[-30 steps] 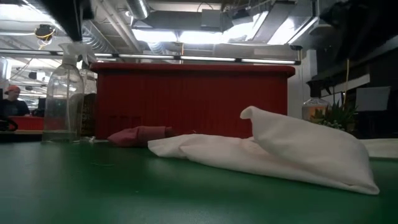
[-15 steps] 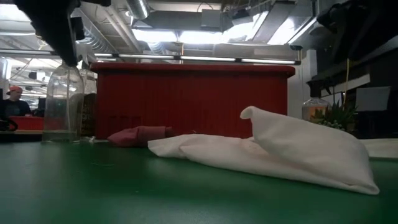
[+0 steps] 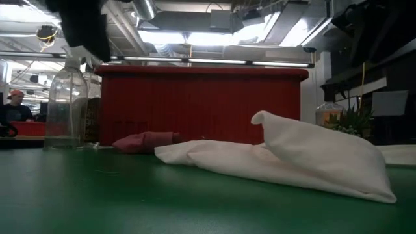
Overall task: Fold Laundry from Bin
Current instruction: Fold the white underwear
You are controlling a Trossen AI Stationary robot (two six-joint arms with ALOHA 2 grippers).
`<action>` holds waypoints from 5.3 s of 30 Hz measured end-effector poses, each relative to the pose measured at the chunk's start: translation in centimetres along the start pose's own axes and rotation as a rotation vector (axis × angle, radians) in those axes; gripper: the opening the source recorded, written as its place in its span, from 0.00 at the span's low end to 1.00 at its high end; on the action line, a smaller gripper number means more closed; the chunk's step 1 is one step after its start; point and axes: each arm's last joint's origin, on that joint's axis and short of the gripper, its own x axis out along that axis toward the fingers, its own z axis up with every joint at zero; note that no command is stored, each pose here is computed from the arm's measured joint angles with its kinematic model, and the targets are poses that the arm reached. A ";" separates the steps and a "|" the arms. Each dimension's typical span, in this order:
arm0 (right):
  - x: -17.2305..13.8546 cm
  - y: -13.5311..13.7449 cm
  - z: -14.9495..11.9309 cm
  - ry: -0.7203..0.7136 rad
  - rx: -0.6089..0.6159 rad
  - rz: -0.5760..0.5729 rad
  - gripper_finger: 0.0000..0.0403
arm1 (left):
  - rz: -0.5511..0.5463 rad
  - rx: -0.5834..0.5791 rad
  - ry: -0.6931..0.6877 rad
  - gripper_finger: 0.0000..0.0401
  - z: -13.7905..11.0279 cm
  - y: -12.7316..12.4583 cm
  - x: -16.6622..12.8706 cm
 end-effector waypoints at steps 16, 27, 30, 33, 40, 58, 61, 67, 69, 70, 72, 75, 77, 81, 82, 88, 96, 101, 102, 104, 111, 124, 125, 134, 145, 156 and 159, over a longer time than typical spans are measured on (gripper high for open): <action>0.0 0.1 0.2 -0.019 0.007 0.007 0.31 | -0.011 -0.152 -0.306 0.17 3.4 -0.2 0.6; 0.0 0.3 0.7 -0.068 0.026 0.031 0.31 | 0.026 -0.225 -0.160 0.37 4.7 1.3 5.6; 0.0 0.4 0.7 -0.061 0.027 0.063 0.31 | 0.069 -0.231 -0.126 0.41 4.7 1.7 7.8; 0.0 0.5 0.8 -0.066 0.030 0.086 0.31 | 0.097 -0.238 -0.082 0.42 4.6 2.1 10.1; 0.0 0.6 0.9 -0.068 0.032 0.111 0.31 | 0.022 -0.274 0.018 0.42 4.5 2.5 14.2; 0.0 0.8 1.1 -0.078 0.046 0.137 0.31 | -0.055 -0.286 0.103 0.17 4.0 2.5 16.4; 0.7 1.4 1.5 -0.083 0.050 0.196 0.31 | -0.080 -0.290 0.124 0.05 4.0 2.5 16.4; 3.4 2.7 2.0 -0.050 0.044 0.216 0.31 | -0.147 -0.296 0.163 0.01 4.2 2.3 15.9; 4.2 3.0 1.9 -0.027 0.037 0.207 0.31 | -0.169 -0.296 0.151 0.01 4.6 2.2 15.1; 4.6 3.1 1.9 -0.022 0.035 0.205 0.31 | -0.178 -0.298 0.142 0.01 4.8 2.1 14.7; 5.4 3.5 2.1 -0.026 0.035 0.206 0.31 | -0.193 -0.302 0.122 0.01 5.1 2.1 14.0; 6.8 4.1 2.5 -0.058 0.016 0.209 0.31 | -0.200 -0.304 0.105 0.01 5.4 2.0 13.5; 7.7 4.5 2.8 -0.096 0.002 0.191 0.31 | -0.202 -0.306 0.103 0.01 5.4 2.0 13.5; 9.6 5.1 3.1 -0.149 -0.011 0.112 0.31 | -0.203 -0.304 0.102 0.01 5.3 1.9 13.4; 10.1 5.2 3.1 -0.153 -0.010 0.095 0.31 | -0.204 -0.305 0.100 0.01 5.3 1.9 13.4; 13.2 4.8 2.9 -0.115 0.009 0.046 0.31 | -0.257 -0.304 0.051 0.01 5.8 1.3 13.3; 14.4 4.5 2.9 -0.073 0.026 0.130 0.31 | -0.333 -0.359 -0.007 0.00 6.5 0.8 13.1; 12.6 4.3 3.9 -0.126 0.040 0.148 0.31 | -0.369 -0.390 -0.032 0.00 6.8 0.4 13.0; 12.2 4.2 4.2 -0.141 0.044 0.154 0.31 | -0.379 -0.393 -0.041 0.00 6.9 0.4 13.0; 11.3 4.1 4.7 -0.171 0.050 0.163 0.31 | -0.390 -0.394 -0.050 0.00 7.0 0.2 12.9; 8.7 3.5 5.4 -0.216 0.061 0.202 0.31 | -0.401 -0.399 -0.058 0.00 6.8 -0.3 12.8; 4.5 3.6 2.8 -0.040 0.098 0.218 0.31 | -0.411 -0.386 -0.169 0.00 6.1 -2.3 12.0; 4.5 3.9 2.6 -0.029 0.088 0.218 0.31 | -0.408 -0.386 -0.174 0.00 6.1 -2.4 12.0; 4.4 4.6 2.3 -0.028 0.068 0.224 0.31 | -0.416 -0.414 -0.234 0.00 5.9 -3.1 11.8; 5.5 4.8 2.3 -0.024 0.065 0.169 0.31 | -0.374 -0.418 -0.285 0.00 5.4 -3.6 11.6; 9.3 6.1 1.6 0.054 0.039 0.135 0.31 | -0.361 -0.413 -0.300 0.00 5.2 -3.9 11.5; 10.3 6.5 1.5 0.050 0.029 0.135 0.31 | -0.357 -0.415 -0.304 0.00 5.2 -3.9 11.6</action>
